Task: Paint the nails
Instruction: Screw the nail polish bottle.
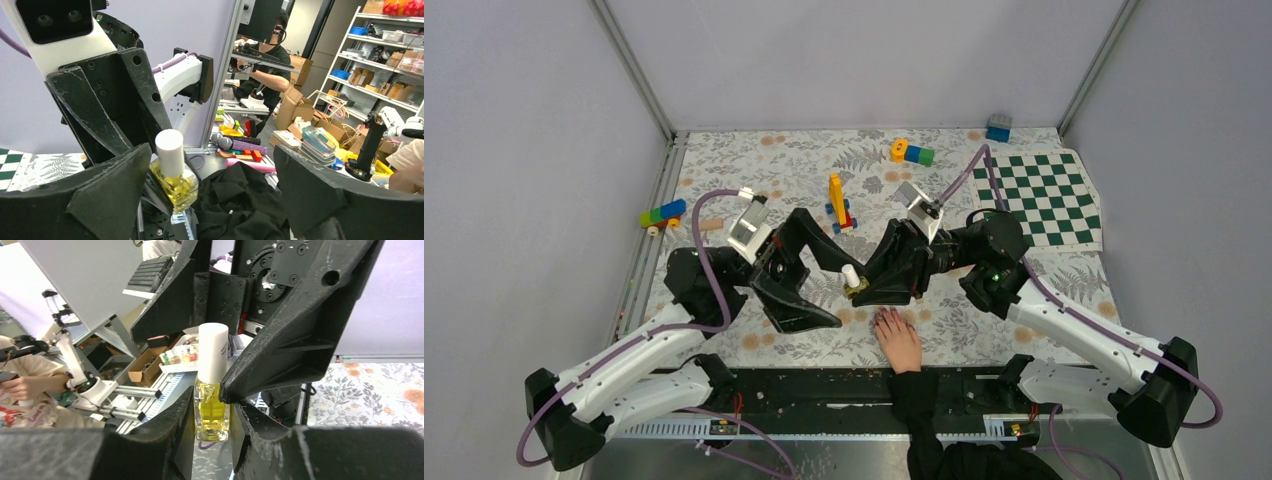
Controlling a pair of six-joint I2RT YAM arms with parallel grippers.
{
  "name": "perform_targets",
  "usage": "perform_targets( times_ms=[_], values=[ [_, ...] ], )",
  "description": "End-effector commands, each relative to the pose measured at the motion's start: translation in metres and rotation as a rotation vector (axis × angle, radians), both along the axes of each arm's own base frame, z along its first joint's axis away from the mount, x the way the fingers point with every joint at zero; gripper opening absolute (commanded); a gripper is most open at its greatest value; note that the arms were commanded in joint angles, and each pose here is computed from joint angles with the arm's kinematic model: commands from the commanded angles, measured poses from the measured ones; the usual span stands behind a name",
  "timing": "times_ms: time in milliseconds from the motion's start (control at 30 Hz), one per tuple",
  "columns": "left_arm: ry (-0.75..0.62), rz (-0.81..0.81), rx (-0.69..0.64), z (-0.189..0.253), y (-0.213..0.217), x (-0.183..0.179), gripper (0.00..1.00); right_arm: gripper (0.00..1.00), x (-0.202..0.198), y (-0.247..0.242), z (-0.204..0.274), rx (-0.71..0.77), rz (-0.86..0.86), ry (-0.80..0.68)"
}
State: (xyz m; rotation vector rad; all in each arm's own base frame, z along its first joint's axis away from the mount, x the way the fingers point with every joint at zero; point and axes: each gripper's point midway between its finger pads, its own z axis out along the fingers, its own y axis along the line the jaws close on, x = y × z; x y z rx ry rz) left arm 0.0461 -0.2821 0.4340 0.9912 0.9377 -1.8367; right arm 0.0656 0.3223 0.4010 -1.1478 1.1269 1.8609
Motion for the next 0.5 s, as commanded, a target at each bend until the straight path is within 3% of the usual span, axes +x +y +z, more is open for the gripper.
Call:
perform_targets(
  times_ms=[0, 300, 467],
  values=[
    [-0.017, 0.043, 0.100, -0.018, -0.007, 0.007, 0.99, 0.00, 0.004, -0.008, 0.026, 0.105, -0.106, -0.118],
    [0.056, 0.383, 0.209, -0.041, -0.004, 0.062, 0.99, 0.00, 0.024, -0.013, 0.005, 0.026, -0.280, -0.169],
    [0.083, 0.475, 0.199, -0.039, 0.006, 0.079, 0.99, 0.00, 0.048, -0.017, -0.006, -0.019, -0.443, -0.187]
  ],
)
